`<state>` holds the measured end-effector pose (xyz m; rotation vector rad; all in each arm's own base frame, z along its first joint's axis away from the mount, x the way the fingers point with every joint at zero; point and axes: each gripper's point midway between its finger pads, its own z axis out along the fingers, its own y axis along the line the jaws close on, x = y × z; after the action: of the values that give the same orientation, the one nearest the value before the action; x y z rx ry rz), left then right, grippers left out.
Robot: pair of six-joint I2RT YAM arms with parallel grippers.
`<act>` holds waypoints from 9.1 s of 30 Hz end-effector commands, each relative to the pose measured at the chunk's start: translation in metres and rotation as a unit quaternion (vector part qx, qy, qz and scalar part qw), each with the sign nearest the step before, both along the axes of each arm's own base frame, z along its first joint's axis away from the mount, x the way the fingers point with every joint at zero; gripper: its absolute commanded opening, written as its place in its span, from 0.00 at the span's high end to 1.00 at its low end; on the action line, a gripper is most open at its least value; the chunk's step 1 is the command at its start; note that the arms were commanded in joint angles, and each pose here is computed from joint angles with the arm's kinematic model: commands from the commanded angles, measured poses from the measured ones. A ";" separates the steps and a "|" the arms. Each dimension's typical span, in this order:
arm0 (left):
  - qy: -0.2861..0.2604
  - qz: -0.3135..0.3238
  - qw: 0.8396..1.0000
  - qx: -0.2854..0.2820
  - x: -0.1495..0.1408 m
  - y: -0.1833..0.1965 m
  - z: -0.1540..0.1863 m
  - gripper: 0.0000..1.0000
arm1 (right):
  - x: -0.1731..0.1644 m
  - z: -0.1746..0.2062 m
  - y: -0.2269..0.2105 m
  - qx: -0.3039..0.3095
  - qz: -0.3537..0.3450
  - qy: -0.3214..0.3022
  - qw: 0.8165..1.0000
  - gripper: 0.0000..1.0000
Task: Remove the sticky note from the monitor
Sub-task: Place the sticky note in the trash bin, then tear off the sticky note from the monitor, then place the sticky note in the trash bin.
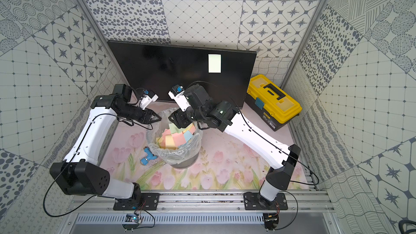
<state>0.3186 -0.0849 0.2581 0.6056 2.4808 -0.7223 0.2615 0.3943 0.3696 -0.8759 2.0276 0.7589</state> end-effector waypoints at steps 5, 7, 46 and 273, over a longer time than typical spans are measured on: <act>0.001 -0.012 1.000 0.005 0.000 0.000 -0.002 0.67 | 0.047 0.070 -0.064 0.166 -0.135 0.004 0.977 0.36; 0.000 -0.012 1.000 0.005 0.000 -0.001 -0.002 0.67 | 0.059 0.071 -0.085 0.217 -0.161 0.023 0.963 0.37; -0.001 -0.012 1.000 0.004 0.000 -0.001 -0.001 0.67 | 0.103 0.122 -0.181 0.383 -0.222 0.032 0.896 0.46; 0.010 -0.011 1.000 0.009 0.003 0.001 -0.009 0.67 | -0.050 -0.005 -0.011 0.085 0.179 0.223 0.955 1.00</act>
<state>0.3236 -0.0853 0.2506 0.6005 2.5023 -0.7414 0.2150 0.3780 0.3919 -0.9913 2.0975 1.4999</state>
